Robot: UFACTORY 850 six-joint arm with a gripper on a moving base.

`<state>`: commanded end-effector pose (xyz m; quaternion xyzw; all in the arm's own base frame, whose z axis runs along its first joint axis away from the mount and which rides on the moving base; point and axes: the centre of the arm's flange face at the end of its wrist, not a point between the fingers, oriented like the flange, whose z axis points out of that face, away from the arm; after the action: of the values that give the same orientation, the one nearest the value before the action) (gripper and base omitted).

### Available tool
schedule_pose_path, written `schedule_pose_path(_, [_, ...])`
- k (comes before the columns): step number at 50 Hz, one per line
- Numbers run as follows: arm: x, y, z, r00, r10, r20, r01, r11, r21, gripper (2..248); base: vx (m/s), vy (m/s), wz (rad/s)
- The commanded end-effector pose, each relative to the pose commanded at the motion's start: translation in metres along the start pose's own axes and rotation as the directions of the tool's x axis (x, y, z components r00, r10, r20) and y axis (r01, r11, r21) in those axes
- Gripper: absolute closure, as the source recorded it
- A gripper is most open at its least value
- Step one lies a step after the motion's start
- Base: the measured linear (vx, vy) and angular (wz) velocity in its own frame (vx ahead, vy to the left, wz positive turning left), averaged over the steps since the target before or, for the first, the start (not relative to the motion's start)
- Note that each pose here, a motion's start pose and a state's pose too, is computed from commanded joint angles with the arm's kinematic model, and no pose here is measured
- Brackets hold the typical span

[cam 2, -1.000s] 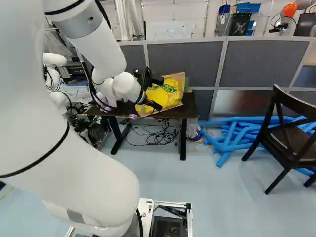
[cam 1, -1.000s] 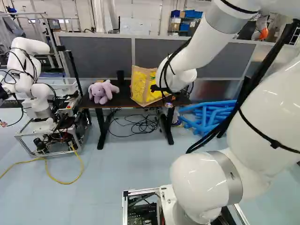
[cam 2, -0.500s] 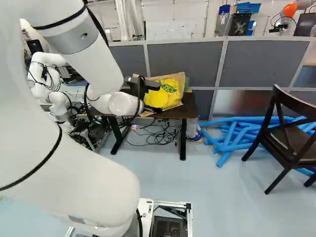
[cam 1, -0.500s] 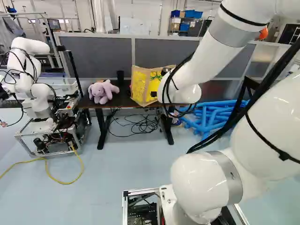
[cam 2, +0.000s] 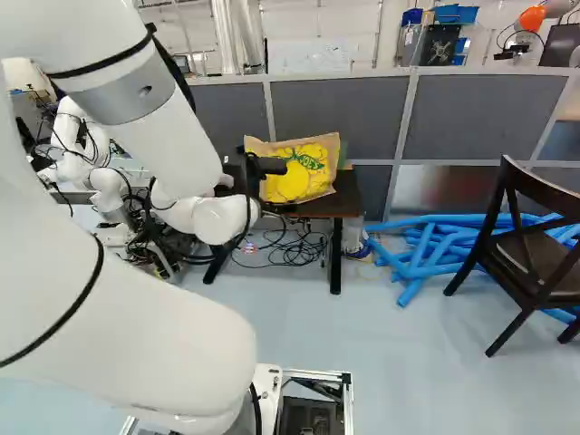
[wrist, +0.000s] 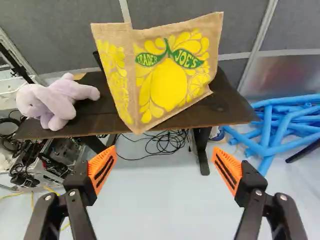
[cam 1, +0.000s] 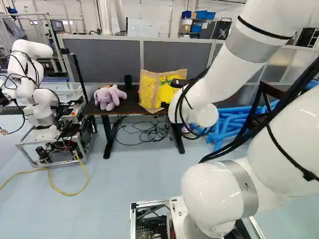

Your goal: Pick up the bag on the ground and place it on the table

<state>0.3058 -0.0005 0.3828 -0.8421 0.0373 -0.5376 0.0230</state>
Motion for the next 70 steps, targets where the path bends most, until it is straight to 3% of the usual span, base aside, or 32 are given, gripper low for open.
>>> schedule_pose_path(33, [-0.025,0.002,-0.021,0.994,-0.073,-0.086,0.073,0.997,0.002,3,0.0,0.0,0.0])
schedule_pose_path(70, [-0.03,0.002,-0.025,0.991,-0.087,-0.103,0.088,0.996,0.001,3,0.0,0.0,0.0])
